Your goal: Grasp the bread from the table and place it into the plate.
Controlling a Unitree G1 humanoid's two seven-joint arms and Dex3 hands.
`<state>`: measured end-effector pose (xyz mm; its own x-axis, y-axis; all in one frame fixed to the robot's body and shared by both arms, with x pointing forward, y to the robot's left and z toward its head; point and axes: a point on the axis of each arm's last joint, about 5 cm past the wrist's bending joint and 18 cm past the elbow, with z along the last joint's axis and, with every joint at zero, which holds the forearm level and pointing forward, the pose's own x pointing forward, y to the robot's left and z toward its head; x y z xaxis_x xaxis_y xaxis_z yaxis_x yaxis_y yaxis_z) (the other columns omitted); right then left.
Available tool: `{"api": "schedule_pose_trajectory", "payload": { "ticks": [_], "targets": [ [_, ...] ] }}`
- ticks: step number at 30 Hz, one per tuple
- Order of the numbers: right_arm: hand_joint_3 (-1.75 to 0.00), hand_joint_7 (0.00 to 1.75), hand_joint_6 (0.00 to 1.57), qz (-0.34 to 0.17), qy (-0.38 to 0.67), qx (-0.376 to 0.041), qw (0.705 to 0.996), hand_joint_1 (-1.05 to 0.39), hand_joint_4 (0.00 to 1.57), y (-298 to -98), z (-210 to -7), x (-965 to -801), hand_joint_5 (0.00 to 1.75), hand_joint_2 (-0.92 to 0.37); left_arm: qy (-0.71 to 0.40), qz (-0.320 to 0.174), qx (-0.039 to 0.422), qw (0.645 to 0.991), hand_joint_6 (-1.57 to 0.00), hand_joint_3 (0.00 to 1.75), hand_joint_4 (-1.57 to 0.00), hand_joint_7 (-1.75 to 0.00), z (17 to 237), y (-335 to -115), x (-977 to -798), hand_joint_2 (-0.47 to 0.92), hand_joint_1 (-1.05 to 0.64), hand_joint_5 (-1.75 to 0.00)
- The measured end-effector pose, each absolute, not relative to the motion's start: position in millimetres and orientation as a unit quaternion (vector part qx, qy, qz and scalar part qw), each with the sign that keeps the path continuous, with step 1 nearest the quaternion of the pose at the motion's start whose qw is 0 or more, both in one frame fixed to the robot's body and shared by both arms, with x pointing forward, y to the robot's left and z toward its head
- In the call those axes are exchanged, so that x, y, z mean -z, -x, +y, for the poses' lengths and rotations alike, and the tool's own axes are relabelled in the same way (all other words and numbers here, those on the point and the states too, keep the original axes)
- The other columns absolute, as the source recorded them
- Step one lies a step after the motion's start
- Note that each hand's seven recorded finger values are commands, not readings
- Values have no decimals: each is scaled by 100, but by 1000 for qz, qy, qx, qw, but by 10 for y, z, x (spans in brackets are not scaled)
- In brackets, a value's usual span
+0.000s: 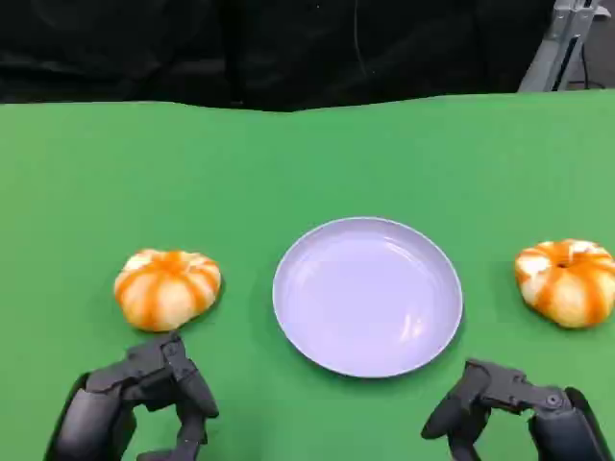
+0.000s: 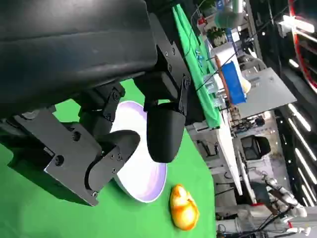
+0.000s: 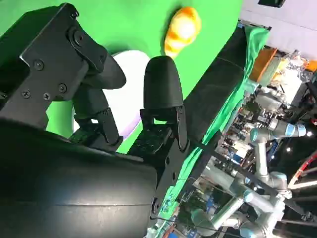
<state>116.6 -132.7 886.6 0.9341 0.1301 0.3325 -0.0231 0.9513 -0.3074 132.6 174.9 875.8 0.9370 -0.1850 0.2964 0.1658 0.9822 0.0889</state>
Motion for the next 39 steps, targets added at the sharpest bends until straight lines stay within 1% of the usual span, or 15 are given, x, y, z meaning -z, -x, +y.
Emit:
{"api": "schedule_pose_trajectory", "payload": {
  "ticks": [16,18,19,21,22,23,26,27,28,29,31,33,36,39],
  "targets": [
    [-144,127,88,-178,151,-40,972,8,85,-1170,-1326,-8866,153,-22,-31,-150,89,984,-77,134,-79,-158,1750,-1331,-8740,41,4,-175],
    [-144,127,87,-178,151,-40,972,8,85,-1171,-1326,-8867,153,-22,-32,-150,89,984,-75,133,-77,-155,1750,-1331,-8740,42,4,-173],
    [-144,127,87,-178,151,-40,972,8,85,-1171,-1326,-8867,153,-22,-32,-150,89,984,-74,130,-76,-151,1750,-1331,-8740,45,4,-170],
    [-143,127,87,-178,152,-40,971,7,85,-1171,-1325,-8867,153,-23,-33,-149,89,984,-72,113,-74,-133,1749,-1332,-8743,55,4,-156],
    [-143,127,87,-178,152,-40,971,7,85,-1171,-1325,-8867,153,-23,-35,-146,90,985,-72,108,-73,-127,1748,-1335,-8747,58,4,-152],
    [-143,127,87,-178,152,-39,971,7,85,-1171,-1325,-8867,153,-23,-37,-145,90,985,-72,104,-73,-123,1748,-1338,-8753,60,4,-149],
    [-143,127,87,-178,152,-39,971,7,85,-1170,-1325,-8866,153,-23,-46,-146,90,984,-73,102,-73,-120,1754,-1345,-8774,62,4,-148],
    [-143,127,87,-178,152,-39,971,6,84,-1170,-1325,-8866,153,-23,-47,-145,89,984,-68,80,-67,-89,1756,-1346,-8777,68,-2,-125],
    [-142,127,87,-178,151,-39,971,5,84,-1169,-1325,-8866,153,-24,-50,-140,90,985,-72,66,-65,-70,1758,-1353,-8784,73,-4,-116],
    [-142,127,87,-179,151,-39,971,5,84,-1170,-1323,-8867,154,-24,-58,-130,92,985,-73,50,-65,-51,1765,-1374,-8798,78,-9,-102],
    [-143,127,87,-180,150,-40,971,5,84,-1175,-1317,-8870,153,-23,-98,-115,95,984,-73,22,-64,-19,1808,-1423,-8853,89,-18,-73],
    [-143,127,87,-180,150,-40,971,5,84,-1177,-1313,-8871,153,-23,-151,-106,102,978,-69,12,-62,-7,1867,-1493,-8941,91,-23,-57],
    [-143,127,87,-183,148,-40,971,6,84,-1186,-1302,-8876,153,-23,-205,-99,104,968,-62,4,-59,-1,1923,-1582,-9056,92,-29,-42],
    [-144,127,87,-185,147,-41,971,7,85,-1197,-1295,-8880,153,-22,-260,-87,104,956,-51,4,-53,0,1945,-1693,-9149,92,-40,-35]
  ]
}}
